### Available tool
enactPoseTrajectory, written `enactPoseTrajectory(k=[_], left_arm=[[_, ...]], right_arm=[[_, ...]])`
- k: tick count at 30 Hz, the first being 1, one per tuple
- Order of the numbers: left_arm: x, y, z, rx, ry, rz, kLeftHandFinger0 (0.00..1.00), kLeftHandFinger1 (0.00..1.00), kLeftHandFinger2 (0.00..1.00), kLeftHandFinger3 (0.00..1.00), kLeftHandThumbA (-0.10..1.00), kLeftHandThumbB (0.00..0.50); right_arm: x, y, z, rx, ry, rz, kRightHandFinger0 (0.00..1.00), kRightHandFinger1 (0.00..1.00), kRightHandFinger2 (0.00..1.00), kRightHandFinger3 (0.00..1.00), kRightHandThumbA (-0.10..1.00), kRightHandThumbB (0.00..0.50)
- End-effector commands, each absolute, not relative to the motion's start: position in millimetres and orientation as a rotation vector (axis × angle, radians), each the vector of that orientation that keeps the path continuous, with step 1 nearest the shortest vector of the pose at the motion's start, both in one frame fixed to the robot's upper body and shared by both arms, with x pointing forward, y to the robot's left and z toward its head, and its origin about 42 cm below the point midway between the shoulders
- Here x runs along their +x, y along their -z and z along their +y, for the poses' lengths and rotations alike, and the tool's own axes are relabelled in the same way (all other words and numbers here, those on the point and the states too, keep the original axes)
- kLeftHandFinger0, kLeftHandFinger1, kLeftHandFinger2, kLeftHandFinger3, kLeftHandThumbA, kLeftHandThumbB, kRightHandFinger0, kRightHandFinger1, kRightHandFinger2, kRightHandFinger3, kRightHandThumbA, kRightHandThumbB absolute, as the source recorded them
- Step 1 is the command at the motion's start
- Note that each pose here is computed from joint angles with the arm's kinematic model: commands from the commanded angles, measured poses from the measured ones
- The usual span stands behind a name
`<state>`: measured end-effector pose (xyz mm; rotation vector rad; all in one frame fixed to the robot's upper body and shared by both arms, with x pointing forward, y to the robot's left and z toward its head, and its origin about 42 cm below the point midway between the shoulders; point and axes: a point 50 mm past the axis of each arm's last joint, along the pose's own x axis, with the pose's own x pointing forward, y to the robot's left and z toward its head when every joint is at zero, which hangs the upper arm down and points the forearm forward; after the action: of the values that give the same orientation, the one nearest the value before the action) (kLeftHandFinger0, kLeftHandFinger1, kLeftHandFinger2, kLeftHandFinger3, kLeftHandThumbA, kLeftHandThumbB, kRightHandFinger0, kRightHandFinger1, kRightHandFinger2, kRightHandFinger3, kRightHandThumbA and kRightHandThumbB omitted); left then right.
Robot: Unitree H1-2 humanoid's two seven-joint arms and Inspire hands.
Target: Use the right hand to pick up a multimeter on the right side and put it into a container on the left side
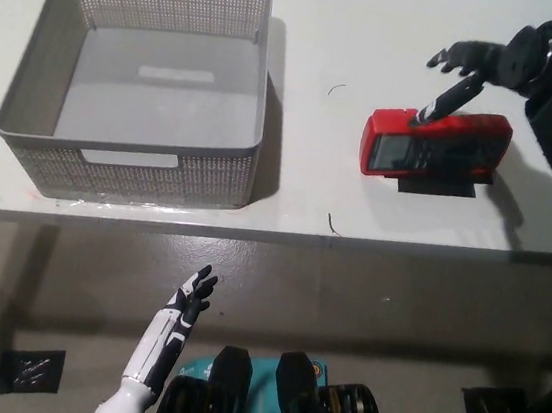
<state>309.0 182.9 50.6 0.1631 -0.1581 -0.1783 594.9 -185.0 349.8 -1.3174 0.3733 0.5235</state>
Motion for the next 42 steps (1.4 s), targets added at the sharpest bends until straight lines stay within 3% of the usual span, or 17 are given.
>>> enactPoseTrajectory(k=[1,4,7,14,18,24,30,31,32,33,34,36,38,39,40,41,42], left_arm=[[316.4,-64.2,182.3,0.154,0.192,-0.235,1.0,1.0,1.0,1.0,1.0,0.458],[319.2,-65.6,183.6,0.159,0.192,-0.239,1.0,1.0,1.0,1.0,1.0,0.455],[321.6,-66.5,184.0,0.17,0.191,-0.242,1.0,1.0,1.0,1.0,1.0,0.452],[323.4,-68.4,182.8,0.158,0.191,-0.247,1.0,1.0,1.0,1.0,1.0,0.451],[321.7,-66.9,182.3,0.156,0.192,-0.242,1.0,1.0,1.0,1.0,1.0,0.439],[326.7,-71.1,183.3,0.159,0.195,-0.255,1.0,1.0,1.0,1.0,1.0,0.465],[332.6,-73.2,178.4,0.164,0.202,-0.26,1.0,1.0,1.0,1.0,1.0,0.454],[333.2,-73.5,178.2,0.163,0.202,-0.261,1.0,1.0,1.0,1.0,1.0,0.447],[333.4,-73.6,178.6,0.161,0.202,-0.261,1.0,1.0,1.0,1.0,1.0,0.447],[333.7,-74.1,178.6,0.162,0.202,-0.263,1.0,1.0,1.0,1.0,1.0,0.442],[334.5,-74.9,179.0,0.162,0.203,-0.265,1.0,1.0,1.0,1.0,1.0,0.447],[336.2,-75.9,179.5,0.161,0.204,-0.267,1.0,1.0,1.0,1.0,1.0,0.459],[337.0,-76.5,180.0,0.163,0.207,-0.269,1.0,1.0,1.0,1.0,1.0,0.454],[336.7,-76.6,179.9,0.163,0.206,-0.269,1.0,1.0,1.0,1.0,1.0,0.449],[336.5,-76.5,179.9,0.16,0.206,-0.268,1.0,1.0,1.0,1.0,1.0,0.447],[336.4,-76.5,180.0,0.162,0.208,-0.269,1.0,1.0,1.0,1.0,1.0,0.44],[336.5,-76.5,180.1,0.164,0.209,-0.269,1.0,1.0,1.0,1.0,1.0,0.437]], right_arm=[[599.4,-380.4,-171.1,-1.357,-0.512,0.308,1.0,1.0,1.0,1.0,0.89,0.5],[599.5,-371.2,-172.7,-1.325,-0.501,0.344,1.0,1.0,1.0,1.0,0.79,0.5],[599.3,-367.3,-175.4,-1.335,-0.516,0.352,1.0,1.0,1.0,1.0,0.79,0.5],[595.4,-335.5,-184.6,-1.513,-0.57,0.455,1.0,1.0,1.0,1.0,0.92,0.5],[590.1,-307.6,-189.9,-1.573,-0.588,0.537,1.0,1.0,1.0,1.0,0.78,0.5],[581.4,-282.1,-200.5,-1.793,-0.649,0.741,1.0,1.0,1.0,1.0,0.89,0.5],[577.5,-261.9,-210.5,-1.791,-0.63,0.72,1.0,1.0,1.0,1.0,0.63,0.466],[578.0,-257.0,-211.7,-1.745,-0.567,0.658,0.98,1.0,1.0,1.0,0.32,0.367],[578.0,-252.3,-212.6,-1.719,-0.516,0.606,0.88,0.94,1.0,1.0,0.24,0.38],[578.7,-247.1,-212.5,-1.738,-0.454,0.471,0.75,0.8,0.86,1.0,0.07,0.277],[578.3,-242.4,-213.0,-1.732,-0.407,0.35,0.61,0.67,0.74,0.92,-0.09,0.238],[577.4,-239.2,-214.5,-1.627,-0.376,0.304,0.4,0.52,0.63,0.87,-0.1,0.127],[578.0,-240.9,-215.6,-1.497,-0.349,0.3,0.22,0.4,0.53,0.67,-0.1,0.138],[578.3,-241.6,-217.4,-1.426,-0.327,0.299,0.1,0.24,0.38,0.53,-0.1,0.132],[578.6,-243.1,-222.9,-1.263,-0.297,0.292,0.0,0.15,0.38,0.47,-0.1,0.112],[578.8,-244.2,-226.7,-1.167,-0.289,0.291,0.0,0.17,0.45,0.45,-0.1,0.118],[578.9,-245.6,-230.4,-1.045,-0.279,0.298,0.0,0.26,0.67,0.54,-0.1,0.118]])
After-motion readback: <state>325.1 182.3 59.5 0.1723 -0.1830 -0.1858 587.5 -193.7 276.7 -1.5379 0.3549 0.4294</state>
